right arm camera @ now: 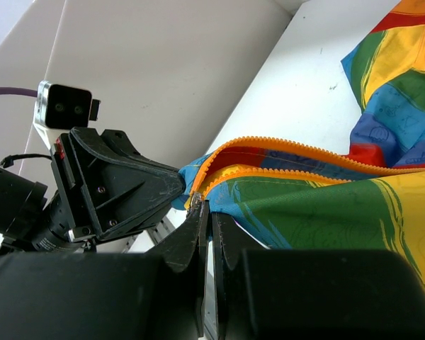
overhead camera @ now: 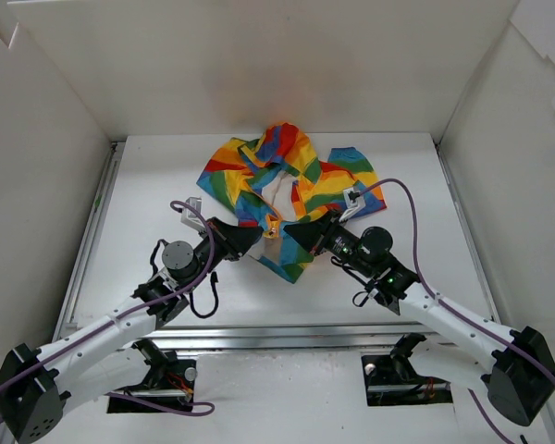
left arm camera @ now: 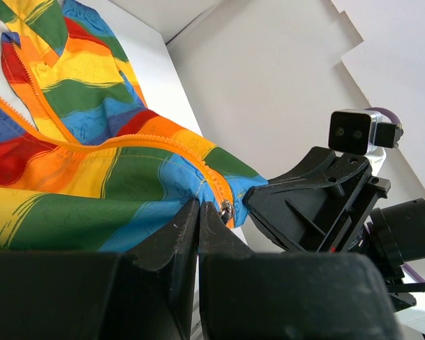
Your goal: Zip up the jacket
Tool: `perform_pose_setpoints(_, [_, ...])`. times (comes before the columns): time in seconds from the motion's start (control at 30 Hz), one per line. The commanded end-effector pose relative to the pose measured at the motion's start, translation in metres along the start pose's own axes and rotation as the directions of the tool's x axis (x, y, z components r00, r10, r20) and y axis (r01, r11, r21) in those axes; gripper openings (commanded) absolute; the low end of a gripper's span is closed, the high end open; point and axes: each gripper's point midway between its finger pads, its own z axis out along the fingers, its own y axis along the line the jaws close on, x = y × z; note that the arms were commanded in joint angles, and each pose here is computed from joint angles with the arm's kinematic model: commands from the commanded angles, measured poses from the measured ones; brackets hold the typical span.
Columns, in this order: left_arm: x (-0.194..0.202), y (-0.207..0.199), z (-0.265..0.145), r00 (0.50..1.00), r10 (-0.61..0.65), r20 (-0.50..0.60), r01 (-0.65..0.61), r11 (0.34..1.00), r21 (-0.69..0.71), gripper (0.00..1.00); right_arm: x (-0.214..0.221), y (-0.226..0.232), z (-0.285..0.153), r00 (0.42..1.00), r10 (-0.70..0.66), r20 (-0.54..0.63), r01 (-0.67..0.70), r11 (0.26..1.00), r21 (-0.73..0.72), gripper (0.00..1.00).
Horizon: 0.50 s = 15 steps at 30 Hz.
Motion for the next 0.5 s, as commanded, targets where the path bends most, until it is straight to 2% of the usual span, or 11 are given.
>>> perform_pose_setpoints(0.0, [-0.0218,-0.0358,0.0,0.997,-0.006,0.072,-0.003,0.993,0.118,0.0,-0.0291,0.0339,-0.0042,0.994,-0.028,0.102,0.041,0.992,-0.122,0.0])
perform_pose_setpoints(0.47, [-0.0181,-0.0352,0.0016,0.998,0.0,0.061,-0.008,0.992,0.128,0.0,-0.0308,0.0351,-0.0021,0.994,-0.028,0.103,0.041,0.992,-0.123,0.0])
